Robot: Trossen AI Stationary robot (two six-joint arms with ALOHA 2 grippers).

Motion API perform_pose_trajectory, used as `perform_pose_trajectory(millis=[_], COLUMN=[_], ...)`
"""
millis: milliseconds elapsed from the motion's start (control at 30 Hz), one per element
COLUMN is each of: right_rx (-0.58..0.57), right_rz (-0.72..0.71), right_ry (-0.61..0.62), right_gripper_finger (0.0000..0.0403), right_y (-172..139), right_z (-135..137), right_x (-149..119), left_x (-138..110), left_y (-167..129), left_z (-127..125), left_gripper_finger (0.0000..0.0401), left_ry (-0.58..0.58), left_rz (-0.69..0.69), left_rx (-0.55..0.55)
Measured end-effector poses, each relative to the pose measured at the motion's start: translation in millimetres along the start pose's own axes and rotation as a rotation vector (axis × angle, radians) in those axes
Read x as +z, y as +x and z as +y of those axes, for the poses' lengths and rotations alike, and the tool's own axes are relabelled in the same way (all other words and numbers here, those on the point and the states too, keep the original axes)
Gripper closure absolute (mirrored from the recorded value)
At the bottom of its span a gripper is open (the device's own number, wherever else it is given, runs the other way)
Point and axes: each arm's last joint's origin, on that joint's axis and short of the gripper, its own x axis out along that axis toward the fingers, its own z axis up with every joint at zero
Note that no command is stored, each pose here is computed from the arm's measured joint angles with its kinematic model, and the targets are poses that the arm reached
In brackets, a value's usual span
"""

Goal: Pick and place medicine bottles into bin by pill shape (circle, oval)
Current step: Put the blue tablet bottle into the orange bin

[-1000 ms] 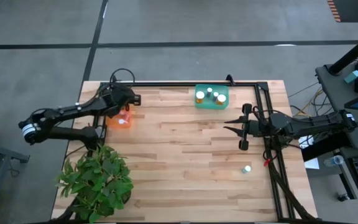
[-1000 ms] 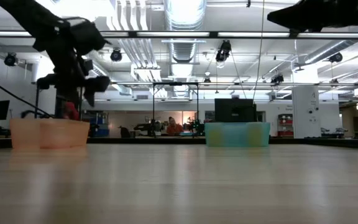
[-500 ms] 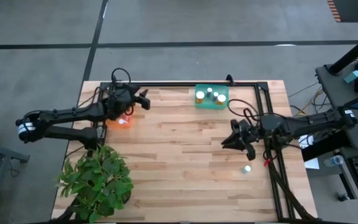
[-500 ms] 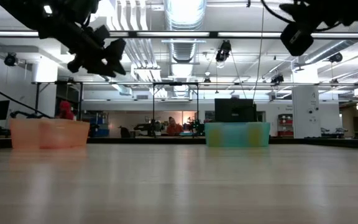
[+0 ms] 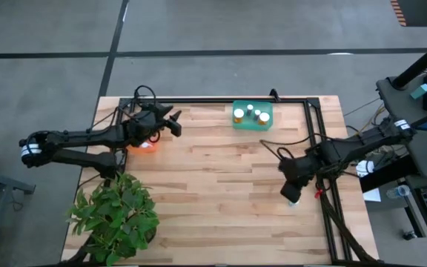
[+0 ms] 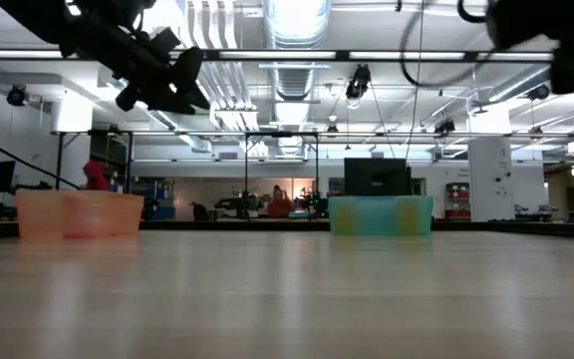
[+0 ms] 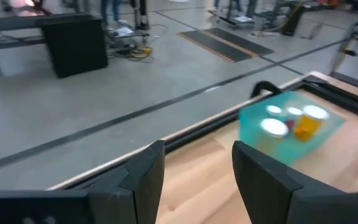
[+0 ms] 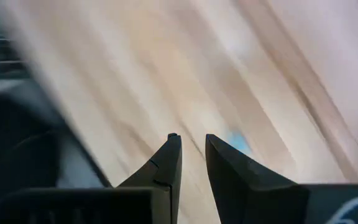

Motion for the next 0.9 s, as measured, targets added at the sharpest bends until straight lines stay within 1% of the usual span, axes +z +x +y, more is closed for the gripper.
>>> perform_pose_trajectory(millis=[100,167,200,300,400,500,667,800,900], right_rx=[-0.2,-0.27,-0.278,-0.297,-0.332,-0.369,-0.434,-0.438,-0.419], right_rz=[0.13,0.162,0.165,0.143,0.129,0.14,0.156,0.159,0.155], right_ry=[0.242,0.321,0.339,0.364,0.4,0.406,0.405,0.396,0.391], right_gripper_finger=[0.0342,0.0348,0.035,0.0352,0.0336,0.0303,0.0233,0.0184,0.0157], right_y=[-5,-5,-5,2,10,19,36,45,50], right_z=[0,5,8,15,16,17,13,11,10], right_x=[-10,-18,-21,-29,-34,-38,-40,-40,-40], left_x=[-1,-1,-2,-2,-2,-3,-3,-3,-3], left_y=[-3,-5,-6,-8,-8,-8,-8,-8,-8], left_z=[-5,-8,-10,-13,-14,-14,-13,-14,-14], left_gripper_finger=[0.0231,0.0231,0.0231,0.0231,0.0232,0.0232,0.0232,0.0232,0.0232], left_ry=[0.0,0.002,0.007,0.032,0.034,0.035,0.039,0.049,0.05], left_rz=[0.006,0.002,0.002,0.001,0.0,0.0,0.0,-0.01,-0.01], left_rx=[-0.041,-0.06,-0.068,-0.085,-0.092,-0.092,-0.091,-0.091,-0.09])
